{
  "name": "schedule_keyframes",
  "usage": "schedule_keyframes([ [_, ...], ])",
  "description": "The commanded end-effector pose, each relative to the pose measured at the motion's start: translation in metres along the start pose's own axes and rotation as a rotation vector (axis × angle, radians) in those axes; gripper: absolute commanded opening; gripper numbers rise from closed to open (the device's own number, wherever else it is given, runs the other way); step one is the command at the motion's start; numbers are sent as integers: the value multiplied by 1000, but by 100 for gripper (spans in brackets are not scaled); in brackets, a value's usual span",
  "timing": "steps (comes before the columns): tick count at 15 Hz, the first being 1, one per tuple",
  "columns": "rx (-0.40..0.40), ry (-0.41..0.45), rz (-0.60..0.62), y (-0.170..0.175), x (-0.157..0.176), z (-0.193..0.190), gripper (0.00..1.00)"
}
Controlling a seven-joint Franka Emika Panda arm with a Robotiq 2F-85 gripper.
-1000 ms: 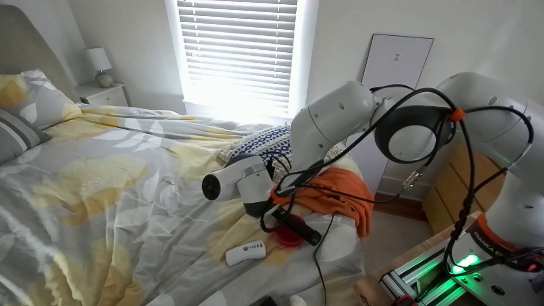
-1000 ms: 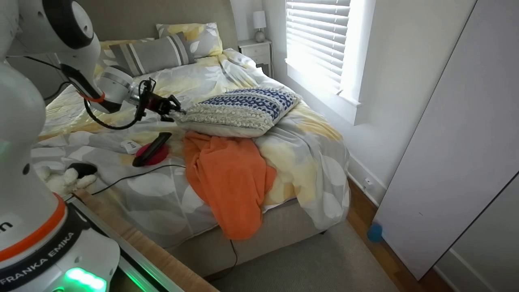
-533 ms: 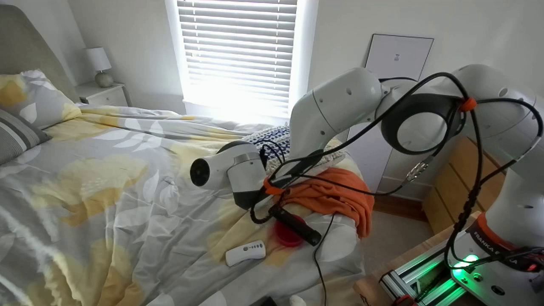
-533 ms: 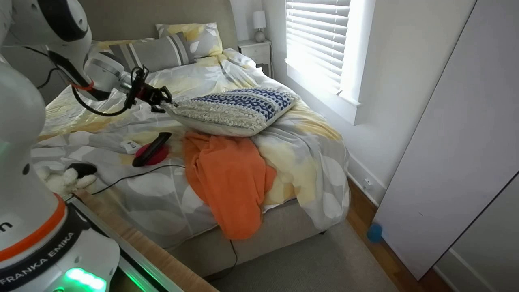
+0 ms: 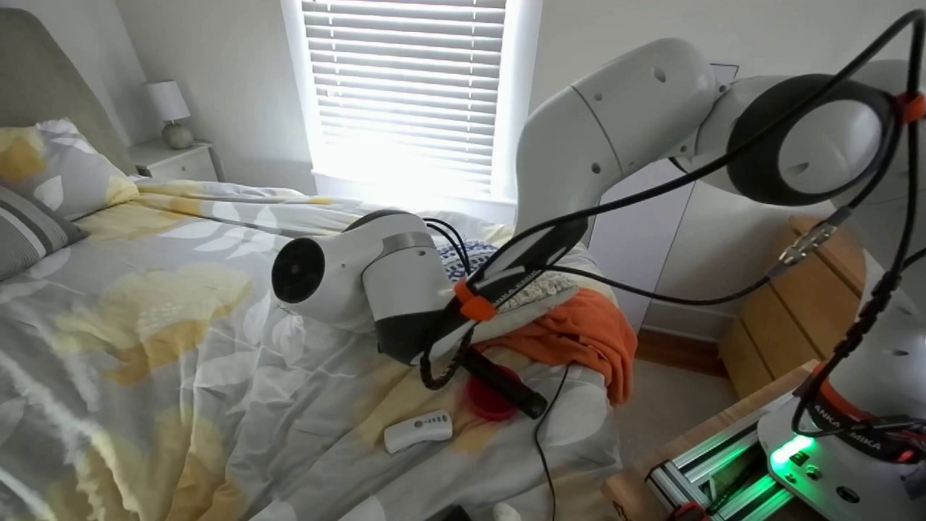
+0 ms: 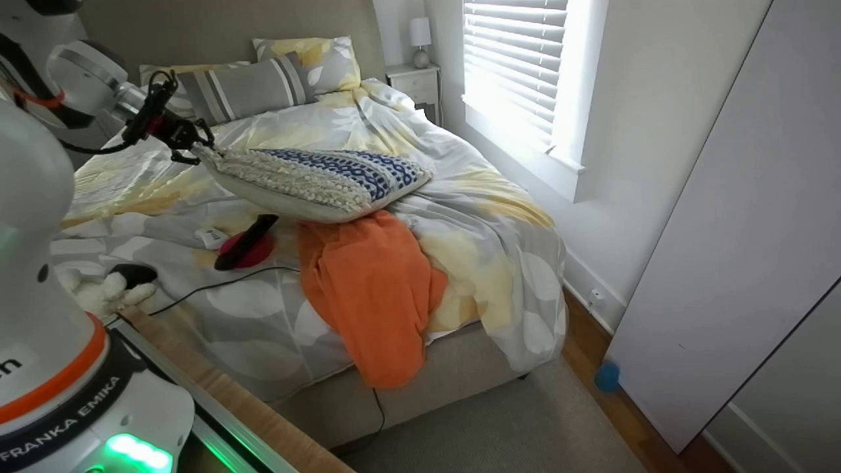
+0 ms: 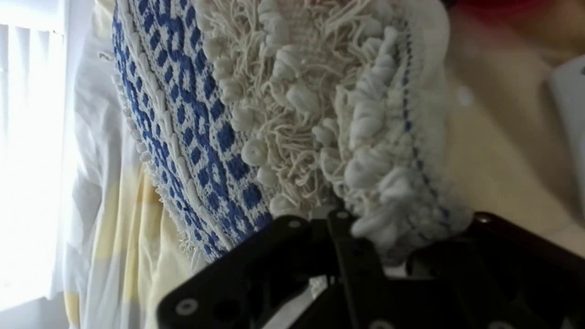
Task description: Slide the throw pillow to the left side of the bed
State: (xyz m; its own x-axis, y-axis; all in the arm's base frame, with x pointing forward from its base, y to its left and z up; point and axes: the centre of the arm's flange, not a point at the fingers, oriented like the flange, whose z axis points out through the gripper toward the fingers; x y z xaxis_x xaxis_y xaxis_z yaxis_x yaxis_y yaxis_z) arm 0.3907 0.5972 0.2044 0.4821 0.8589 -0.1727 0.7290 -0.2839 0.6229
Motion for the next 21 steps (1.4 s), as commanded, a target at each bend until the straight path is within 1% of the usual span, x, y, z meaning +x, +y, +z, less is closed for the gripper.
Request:
schedule_keyframes([
  [1,38,89,-157,-37,-44,-76,4],
  [4,15,167,-266,-65,-68,-115,4],
  [7,31,248,-372,-86,-92,-142,4],
  [8,20,180,-295,-83,-58,-114,4],
  [9,19,187,-304,-86,-63,-119,15],
  [12,14,174,-296,-83,-60,-110,15],
  [15,15,174,-295,-83,-60,-109,15],
  [16,15,174,-295,-83,-60,-110,4],
  [19,69,238,-397,-116,-51,-139,4],
  [21,79,280,-467,-137,-51,-157,4],
])
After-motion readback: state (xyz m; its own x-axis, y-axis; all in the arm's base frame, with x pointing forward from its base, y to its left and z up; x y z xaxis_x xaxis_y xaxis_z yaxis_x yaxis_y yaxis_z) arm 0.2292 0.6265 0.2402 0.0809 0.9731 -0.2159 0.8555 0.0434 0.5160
